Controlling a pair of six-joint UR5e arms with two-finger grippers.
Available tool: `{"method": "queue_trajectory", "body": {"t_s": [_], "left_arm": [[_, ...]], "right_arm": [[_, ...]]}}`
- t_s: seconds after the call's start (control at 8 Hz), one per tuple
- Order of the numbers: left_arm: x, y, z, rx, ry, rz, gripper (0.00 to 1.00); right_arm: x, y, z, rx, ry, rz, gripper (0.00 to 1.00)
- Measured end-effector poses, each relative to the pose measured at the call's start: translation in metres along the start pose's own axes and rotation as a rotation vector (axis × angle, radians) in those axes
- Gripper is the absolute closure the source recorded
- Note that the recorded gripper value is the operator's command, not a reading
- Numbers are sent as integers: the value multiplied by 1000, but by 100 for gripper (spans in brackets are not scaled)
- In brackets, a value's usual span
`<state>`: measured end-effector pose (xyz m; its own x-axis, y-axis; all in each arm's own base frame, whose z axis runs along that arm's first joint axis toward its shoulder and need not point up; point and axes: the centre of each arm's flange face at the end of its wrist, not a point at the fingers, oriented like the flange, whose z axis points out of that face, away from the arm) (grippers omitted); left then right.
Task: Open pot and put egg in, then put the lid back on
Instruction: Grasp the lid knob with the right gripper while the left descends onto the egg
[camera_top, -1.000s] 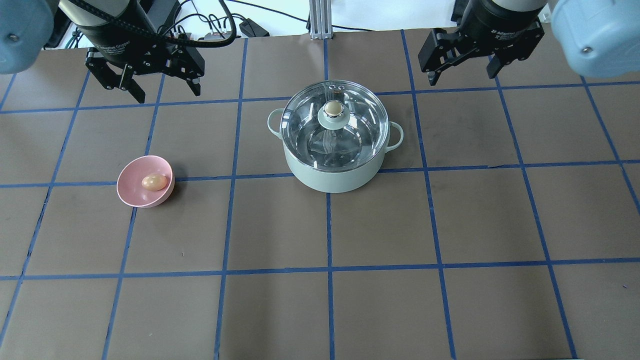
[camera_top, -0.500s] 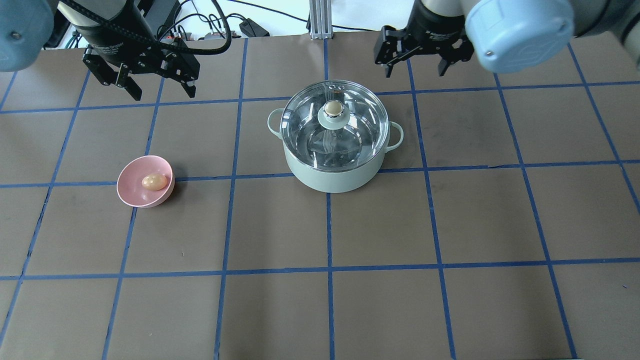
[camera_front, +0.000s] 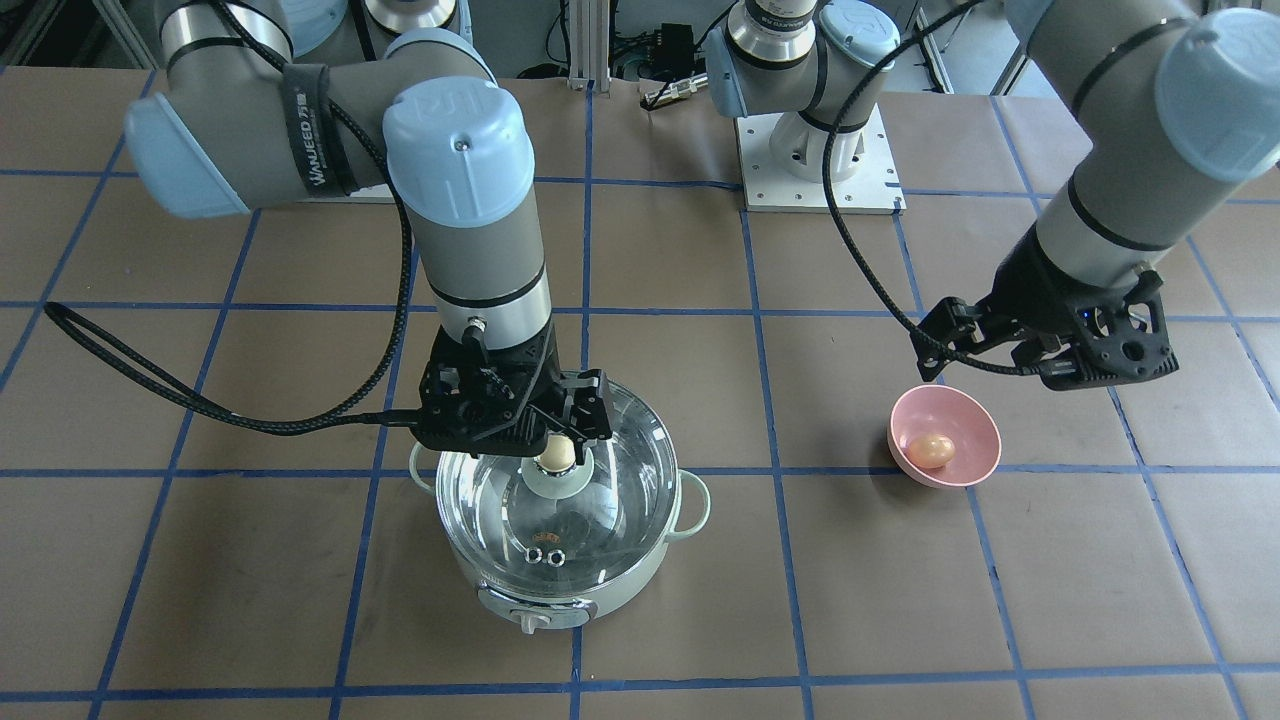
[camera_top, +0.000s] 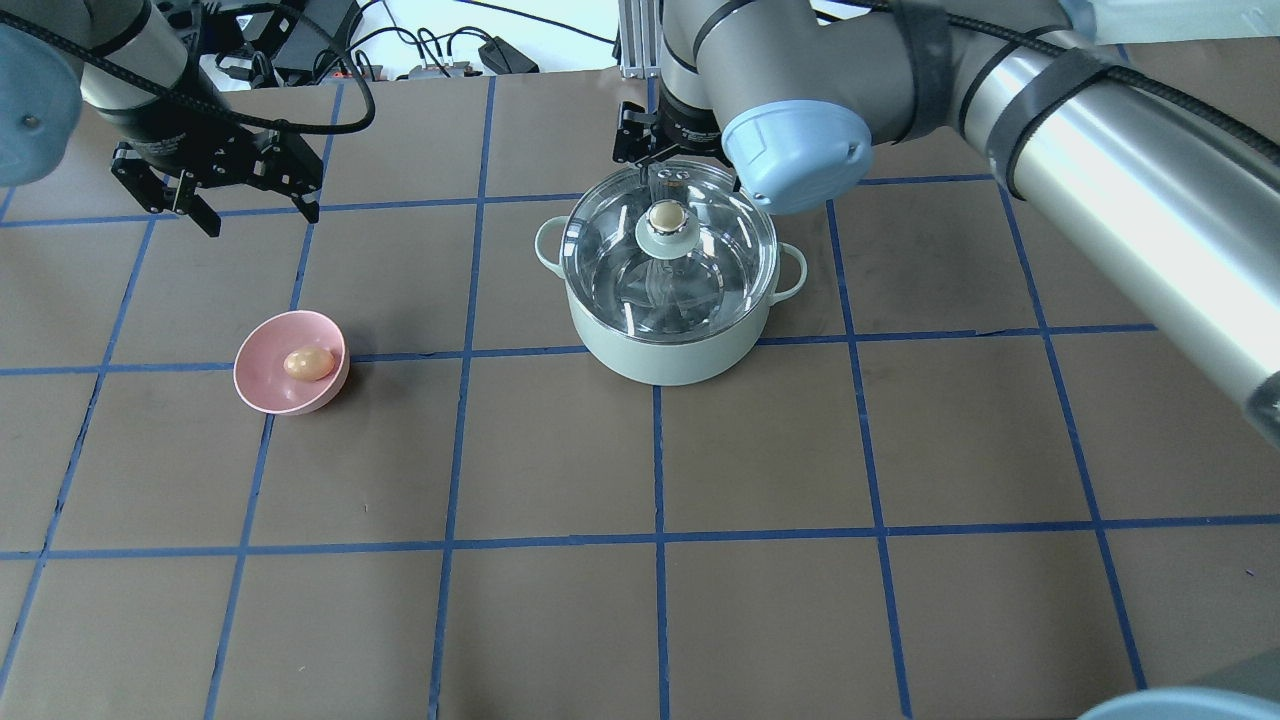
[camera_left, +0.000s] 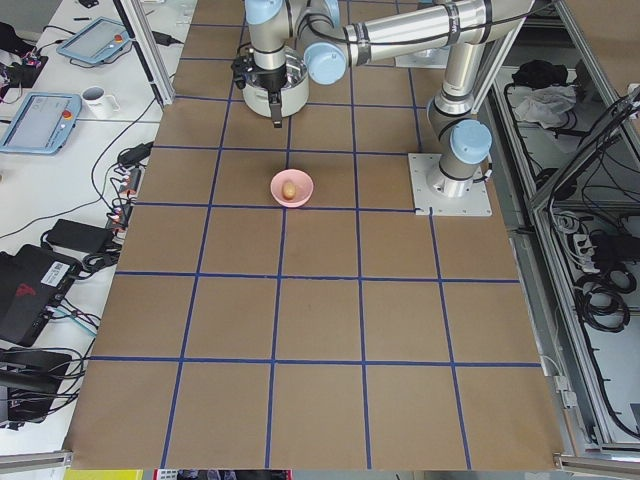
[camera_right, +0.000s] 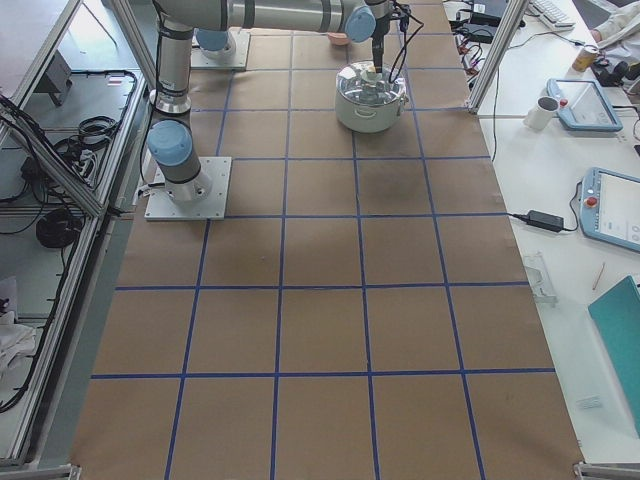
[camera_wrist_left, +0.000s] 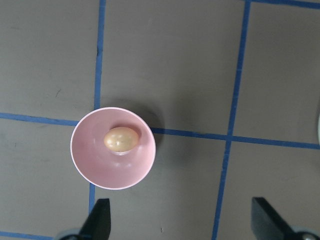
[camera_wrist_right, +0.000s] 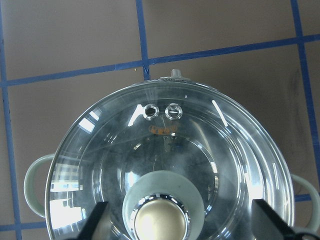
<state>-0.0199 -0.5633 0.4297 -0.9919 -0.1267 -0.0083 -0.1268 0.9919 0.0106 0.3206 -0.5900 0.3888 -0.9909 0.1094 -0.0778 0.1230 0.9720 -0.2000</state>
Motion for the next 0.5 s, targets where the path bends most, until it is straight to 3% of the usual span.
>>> {"method": "queue_trajectory", "body": {"t_s": [0.5], "left_arm": [[-57, -37, 124, -65, 6, -14, 0]], "right_arm": [[-11, 3, 31, -24, 12, 50, 6]]}}
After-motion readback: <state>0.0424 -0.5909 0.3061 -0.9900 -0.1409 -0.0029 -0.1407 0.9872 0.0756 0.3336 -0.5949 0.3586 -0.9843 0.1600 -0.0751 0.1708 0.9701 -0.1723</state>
